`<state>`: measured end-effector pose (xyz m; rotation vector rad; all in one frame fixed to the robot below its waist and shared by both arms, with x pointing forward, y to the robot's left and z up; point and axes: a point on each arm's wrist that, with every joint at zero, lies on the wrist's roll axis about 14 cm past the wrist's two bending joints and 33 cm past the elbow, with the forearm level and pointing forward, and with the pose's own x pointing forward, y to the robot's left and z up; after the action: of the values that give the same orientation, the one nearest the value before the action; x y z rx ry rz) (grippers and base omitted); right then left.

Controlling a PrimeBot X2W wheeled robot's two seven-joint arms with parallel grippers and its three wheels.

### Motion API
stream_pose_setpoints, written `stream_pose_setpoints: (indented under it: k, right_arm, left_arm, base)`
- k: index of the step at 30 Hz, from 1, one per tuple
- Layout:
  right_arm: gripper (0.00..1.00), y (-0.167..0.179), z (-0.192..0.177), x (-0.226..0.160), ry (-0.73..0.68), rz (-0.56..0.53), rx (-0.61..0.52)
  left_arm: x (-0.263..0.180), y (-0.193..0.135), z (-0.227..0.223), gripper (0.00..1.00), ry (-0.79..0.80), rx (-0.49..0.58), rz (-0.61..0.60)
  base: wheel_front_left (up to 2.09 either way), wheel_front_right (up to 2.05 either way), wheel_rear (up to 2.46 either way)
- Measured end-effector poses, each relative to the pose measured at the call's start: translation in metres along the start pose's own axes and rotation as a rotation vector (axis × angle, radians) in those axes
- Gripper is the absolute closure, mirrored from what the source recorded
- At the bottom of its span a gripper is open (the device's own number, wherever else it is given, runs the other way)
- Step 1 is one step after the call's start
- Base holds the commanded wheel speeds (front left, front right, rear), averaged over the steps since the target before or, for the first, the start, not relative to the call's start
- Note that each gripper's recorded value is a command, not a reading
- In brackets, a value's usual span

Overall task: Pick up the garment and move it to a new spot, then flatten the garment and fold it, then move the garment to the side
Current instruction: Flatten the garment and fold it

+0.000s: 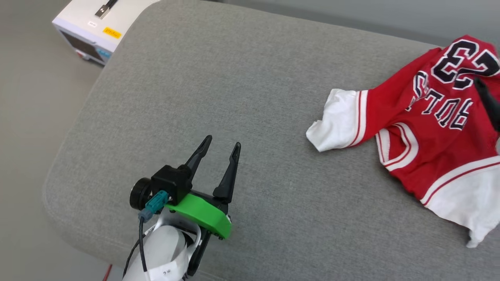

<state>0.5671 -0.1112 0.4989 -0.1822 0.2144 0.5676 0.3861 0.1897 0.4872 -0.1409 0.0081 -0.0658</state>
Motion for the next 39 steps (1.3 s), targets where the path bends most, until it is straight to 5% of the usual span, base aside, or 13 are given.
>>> stream_pose_setpoints:
  k: [18, 31, 39]
  right_arm:
    - [0.0, 0.019, -0.036, -0.156, -0.23, -0.34, 0.268]
    - [0.0, 0.007, -0.036, -0.19, -0.234, -0.46, 0.284]
    - [0.0, 0.002, -0.053, -0.198, -0.189, -0.5, 0.299]
  left_arm:
    - [0.017, -0.056, -0.01, 0.0, 0.018, -0.079, -0.171]
    - [0.033, -0.105, -0.079, 0.0, 0.411, -0.004, -0.378]
    - [0.057, -0.113, -0.094, 0.0, 0.492, -0.025, -0.405]
  base:
    - [0.0, 0.0, 0.0]
    - [0.0, 0.0, 0.0]
    - [0.0, 0.0, 0.0]
